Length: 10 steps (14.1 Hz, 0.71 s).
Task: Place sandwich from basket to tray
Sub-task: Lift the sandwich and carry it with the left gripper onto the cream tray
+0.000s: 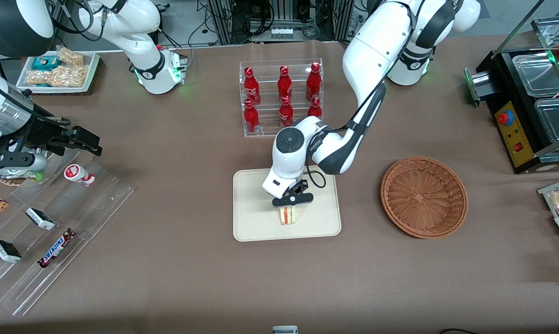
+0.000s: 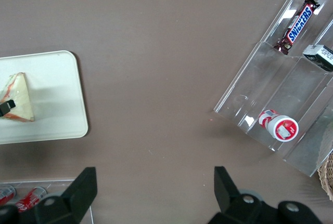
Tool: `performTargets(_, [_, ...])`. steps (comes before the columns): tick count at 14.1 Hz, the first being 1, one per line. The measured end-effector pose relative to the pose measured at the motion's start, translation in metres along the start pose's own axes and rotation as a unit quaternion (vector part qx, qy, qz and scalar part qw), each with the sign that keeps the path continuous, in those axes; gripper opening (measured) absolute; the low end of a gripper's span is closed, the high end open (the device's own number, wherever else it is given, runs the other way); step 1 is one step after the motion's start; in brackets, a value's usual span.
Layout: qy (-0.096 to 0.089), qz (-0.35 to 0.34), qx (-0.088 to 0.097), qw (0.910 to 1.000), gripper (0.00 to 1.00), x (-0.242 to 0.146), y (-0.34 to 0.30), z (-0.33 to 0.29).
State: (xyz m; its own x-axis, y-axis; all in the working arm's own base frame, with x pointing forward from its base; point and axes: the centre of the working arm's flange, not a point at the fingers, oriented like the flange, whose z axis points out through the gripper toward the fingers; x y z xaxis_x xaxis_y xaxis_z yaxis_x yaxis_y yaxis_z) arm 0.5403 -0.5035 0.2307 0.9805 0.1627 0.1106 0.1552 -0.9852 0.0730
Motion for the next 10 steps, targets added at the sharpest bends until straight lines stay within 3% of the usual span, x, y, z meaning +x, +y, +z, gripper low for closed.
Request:
performTargets(3, [0.013, -0.008, -0.01, 0.9998, 0.64, 0.015, 0.001, -0.026])
performTargets(6, [0.016, -0.02, 0.004, 0.9997, 0.93, 0.032, -0.007, -0.105])
performTargets(7, [0.018, -0.025, 0.01, 0.9995, 1.0, 0.037, -0.014, -0.135])
performTargets(10, [0.012, -0.044, 0.037, 0.9983, 1.0, 0.061, -0.053, -0.193])
